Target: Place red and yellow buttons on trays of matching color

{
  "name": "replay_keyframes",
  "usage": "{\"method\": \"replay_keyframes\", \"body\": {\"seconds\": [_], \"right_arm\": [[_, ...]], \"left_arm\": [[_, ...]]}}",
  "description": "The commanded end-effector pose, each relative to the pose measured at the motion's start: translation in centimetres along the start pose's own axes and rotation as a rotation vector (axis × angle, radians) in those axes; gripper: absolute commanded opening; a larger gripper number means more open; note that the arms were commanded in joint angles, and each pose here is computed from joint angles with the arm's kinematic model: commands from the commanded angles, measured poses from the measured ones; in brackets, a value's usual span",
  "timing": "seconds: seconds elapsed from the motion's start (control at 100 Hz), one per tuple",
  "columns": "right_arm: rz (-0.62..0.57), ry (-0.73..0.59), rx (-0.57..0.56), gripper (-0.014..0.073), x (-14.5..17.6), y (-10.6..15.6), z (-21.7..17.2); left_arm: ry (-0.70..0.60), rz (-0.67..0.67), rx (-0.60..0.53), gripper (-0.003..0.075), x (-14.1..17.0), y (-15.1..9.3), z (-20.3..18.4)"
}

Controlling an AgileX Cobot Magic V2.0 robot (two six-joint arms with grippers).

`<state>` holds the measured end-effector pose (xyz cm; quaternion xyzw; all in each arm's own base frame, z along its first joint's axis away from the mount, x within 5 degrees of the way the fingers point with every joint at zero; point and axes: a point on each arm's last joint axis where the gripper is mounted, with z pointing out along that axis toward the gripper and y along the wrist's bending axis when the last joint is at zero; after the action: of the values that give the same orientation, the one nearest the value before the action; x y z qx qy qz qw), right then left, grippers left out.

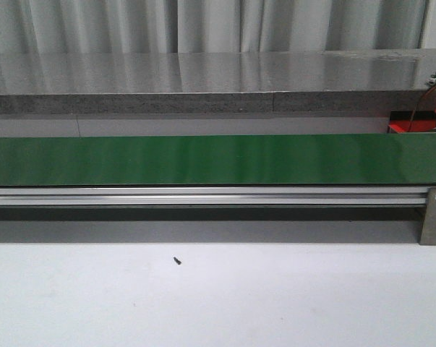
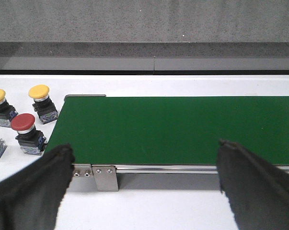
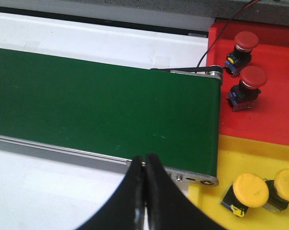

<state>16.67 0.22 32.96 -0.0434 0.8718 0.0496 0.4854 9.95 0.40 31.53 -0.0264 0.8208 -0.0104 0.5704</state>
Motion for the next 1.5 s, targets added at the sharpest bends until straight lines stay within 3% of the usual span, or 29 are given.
{"method": "replay_keyframes", "body": {"seconds": [0.0, 0.16, 0.38, 0.49, 0.68, 1.05, 1.49], "right_arm": [[-0.002, -0.092, 0.019, -0.0069, -1.3, -0.1, -0.7], [-0.002, -0.092, 0.019, -0.0069, -1.3, -0.1, -0.7], [-0.002, -0.092, 0.019, -0.0069, -1.3, -0.1, -0.7], [-0.002, -0.092, 0.019, -0.0069, -1.3, -0.1, -0.7], [-0.003, -0.091, 0.019, -0.0069, -1.3, -0.1, -0.7], [-0.003, -0.091, 0.02, -0.0069, -1.3, -0.1, -0.7], [-0.003, -0.09, 0.019, -0.0069, -1.3, -0.1, -0.7]], "left_arm": [[-0.101, -0.021, -0.007, 0.067, -1.6, 0.0, -0.4], [-0.008, -0.046, -0.019, 0.0658, -3.2, 0.4, 0.8], [0.124, -0.051, -0.104, 0.065, -8.7, 2.4, 4.8], [0.184, -0.068, -0.17, 0.0629, -11.0, 4.3, 7.8], [0.291, -0.133, -0.251, 0.0617, -12.4, 8.6, 12.6], [0.477, -0.25, -0.354, 0.0617, -8.5, 16.3, 20.2], [0.558, -0.28, -0.344, 0.0617, -5.5, 19.3, 26.8]]}}
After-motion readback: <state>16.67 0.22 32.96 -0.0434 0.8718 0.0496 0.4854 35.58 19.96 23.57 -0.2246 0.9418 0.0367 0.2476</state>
